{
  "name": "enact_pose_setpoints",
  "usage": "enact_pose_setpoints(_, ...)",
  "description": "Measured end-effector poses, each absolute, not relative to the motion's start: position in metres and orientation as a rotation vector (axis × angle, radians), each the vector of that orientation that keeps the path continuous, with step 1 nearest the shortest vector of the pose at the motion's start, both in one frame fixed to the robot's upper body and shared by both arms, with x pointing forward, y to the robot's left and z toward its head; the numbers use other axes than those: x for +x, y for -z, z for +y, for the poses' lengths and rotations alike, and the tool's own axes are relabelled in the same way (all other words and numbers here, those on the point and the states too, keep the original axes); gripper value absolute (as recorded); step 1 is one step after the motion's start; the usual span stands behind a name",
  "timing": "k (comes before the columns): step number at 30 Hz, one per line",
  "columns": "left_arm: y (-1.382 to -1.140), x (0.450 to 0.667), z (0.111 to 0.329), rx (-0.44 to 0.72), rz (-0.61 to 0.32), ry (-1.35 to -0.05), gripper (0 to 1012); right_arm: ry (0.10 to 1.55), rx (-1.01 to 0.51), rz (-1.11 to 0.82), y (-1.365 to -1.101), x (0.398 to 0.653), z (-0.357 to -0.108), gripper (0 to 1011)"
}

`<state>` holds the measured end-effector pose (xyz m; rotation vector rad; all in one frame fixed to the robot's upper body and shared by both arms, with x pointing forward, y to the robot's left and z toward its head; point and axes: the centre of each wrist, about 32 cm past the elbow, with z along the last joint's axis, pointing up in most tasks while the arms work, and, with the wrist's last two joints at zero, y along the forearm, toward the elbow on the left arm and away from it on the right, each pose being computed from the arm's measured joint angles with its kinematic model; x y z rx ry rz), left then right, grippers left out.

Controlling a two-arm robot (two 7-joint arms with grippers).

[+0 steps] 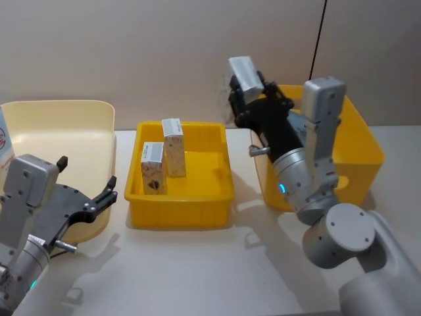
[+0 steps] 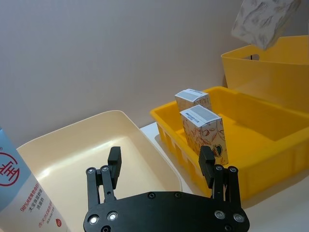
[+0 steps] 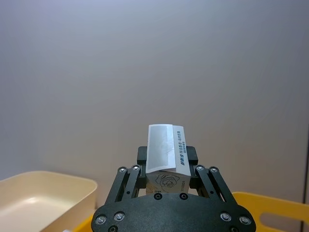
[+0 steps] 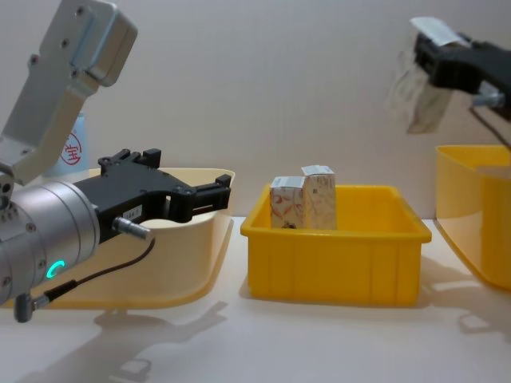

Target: Bimanual collaborative sorting of washing and personal care products

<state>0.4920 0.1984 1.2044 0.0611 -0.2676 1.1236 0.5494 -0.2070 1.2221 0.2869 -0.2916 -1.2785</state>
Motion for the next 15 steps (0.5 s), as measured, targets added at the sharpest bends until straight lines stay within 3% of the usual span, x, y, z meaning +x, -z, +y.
enact_pose_setpoints(15, -1.204, 0.492, 0.198, 0.061, -0.268, -1.124, 1003, 1.439, 0.337, -0.391, -1.225, 0.538, -0.232, 448)
